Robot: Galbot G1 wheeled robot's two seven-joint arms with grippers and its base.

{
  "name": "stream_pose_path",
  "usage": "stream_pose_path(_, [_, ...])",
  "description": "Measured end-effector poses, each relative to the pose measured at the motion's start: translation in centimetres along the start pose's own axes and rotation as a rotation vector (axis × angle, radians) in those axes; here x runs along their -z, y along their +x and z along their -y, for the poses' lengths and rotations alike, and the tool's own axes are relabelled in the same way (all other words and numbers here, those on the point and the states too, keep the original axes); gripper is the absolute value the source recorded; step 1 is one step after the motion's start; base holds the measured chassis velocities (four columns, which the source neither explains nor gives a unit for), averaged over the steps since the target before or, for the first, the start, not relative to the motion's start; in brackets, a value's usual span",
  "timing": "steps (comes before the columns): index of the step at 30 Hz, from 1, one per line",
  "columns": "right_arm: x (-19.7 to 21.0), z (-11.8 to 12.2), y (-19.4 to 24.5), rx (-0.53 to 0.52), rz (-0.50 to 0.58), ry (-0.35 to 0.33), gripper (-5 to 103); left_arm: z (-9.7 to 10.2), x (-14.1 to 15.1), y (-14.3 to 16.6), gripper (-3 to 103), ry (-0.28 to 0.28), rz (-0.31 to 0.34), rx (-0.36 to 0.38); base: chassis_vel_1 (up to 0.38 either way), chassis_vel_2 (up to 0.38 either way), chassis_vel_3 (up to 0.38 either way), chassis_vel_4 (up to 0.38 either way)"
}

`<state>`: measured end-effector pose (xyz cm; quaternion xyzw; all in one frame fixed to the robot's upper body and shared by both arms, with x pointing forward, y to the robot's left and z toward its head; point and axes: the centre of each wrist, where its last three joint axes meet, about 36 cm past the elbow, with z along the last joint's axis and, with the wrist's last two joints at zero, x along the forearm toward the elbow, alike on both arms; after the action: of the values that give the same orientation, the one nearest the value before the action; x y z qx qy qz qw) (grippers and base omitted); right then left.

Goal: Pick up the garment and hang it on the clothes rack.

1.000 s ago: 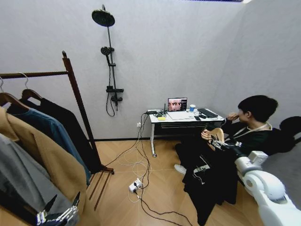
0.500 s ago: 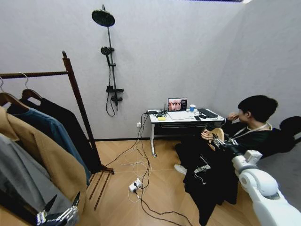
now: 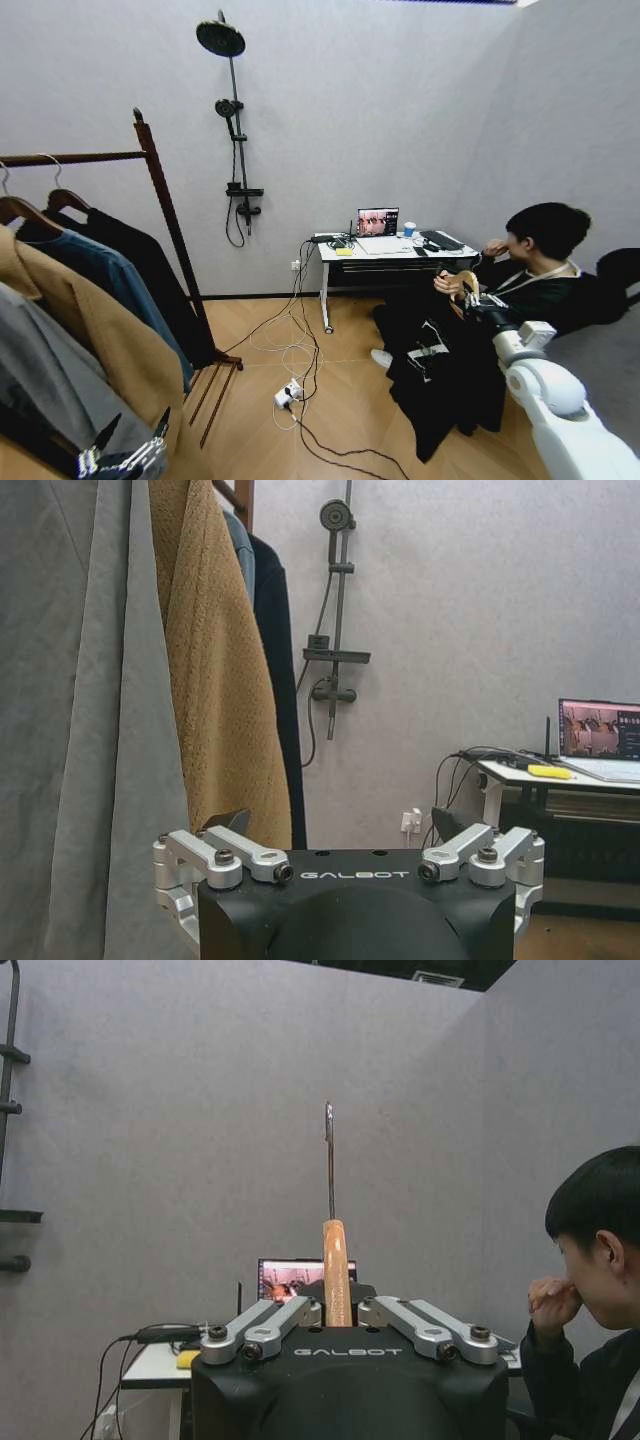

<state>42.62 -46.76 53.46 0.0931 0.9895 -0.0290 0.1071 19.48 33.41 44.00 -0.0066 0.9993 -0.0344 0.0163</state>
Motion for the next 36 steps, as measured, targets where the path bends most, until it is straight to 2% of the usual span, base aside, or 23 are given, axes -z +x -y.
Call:
stream_pose_path(5, [0.6, -0.6, 0.2, 0.019, 0.062, -0.036, 10, 0.0, 0.0, 0.0, 100, 0.0, 0.0, 0.0, 0.0, 0.0, 0.0, 0.0])
stream_pose_path(8, [0.5, -0.8, 0.8, 0.056, 0.059, -0.052, 10, 0.0, 0.0, 0.0, 100, 0.0, 0.0, 0.0, 0.0, 0.0, 0.0, 0.0])
stream_pose_path(12, [-1.7, -0.9, 3.9, 0.143, -0.023, -0.076, 10, 0.0, 0.0, 0.0, 100, 0.0, 0.0, 0.0, 0.0, 0.0, 0.0, 0.0])
stream_pose_path(17, [-2.2, -1.2, 5.7, 0.179, -0.024, -0.079, 10, 0.0, 0.0, 0.0, 100, 0.0, 0.0, 0.0, 0.0, 0.0, 0.0, 0.0])
stream_pose_path(20, [-0.9, -1.2, 6.0, 0.199, 0.023, -0.08, 10, 0.0, 0.0, 0.0, 100, 0.0, 0.0, 0.0, 0.0, 0.0, 0.0, 0.0])
stream_pose_path(26, [-0.3, -1.5, 6.8, 0.225, 0.031, -0.1, 10, 0.0, 0.0, 0.0, 100, 0.0, 0.0, 0.0, 0.0, 0.0, 0.0, 0.0])
stream_pose_path(36, [-0.4, -1.7, 7.4, 0.23, 0.066, -0.071, 10, 0.0, 0.0, 0.0, 100, 0.0, 0.0, 0.0, -0.023, 0.023, 0.032, -0.03])
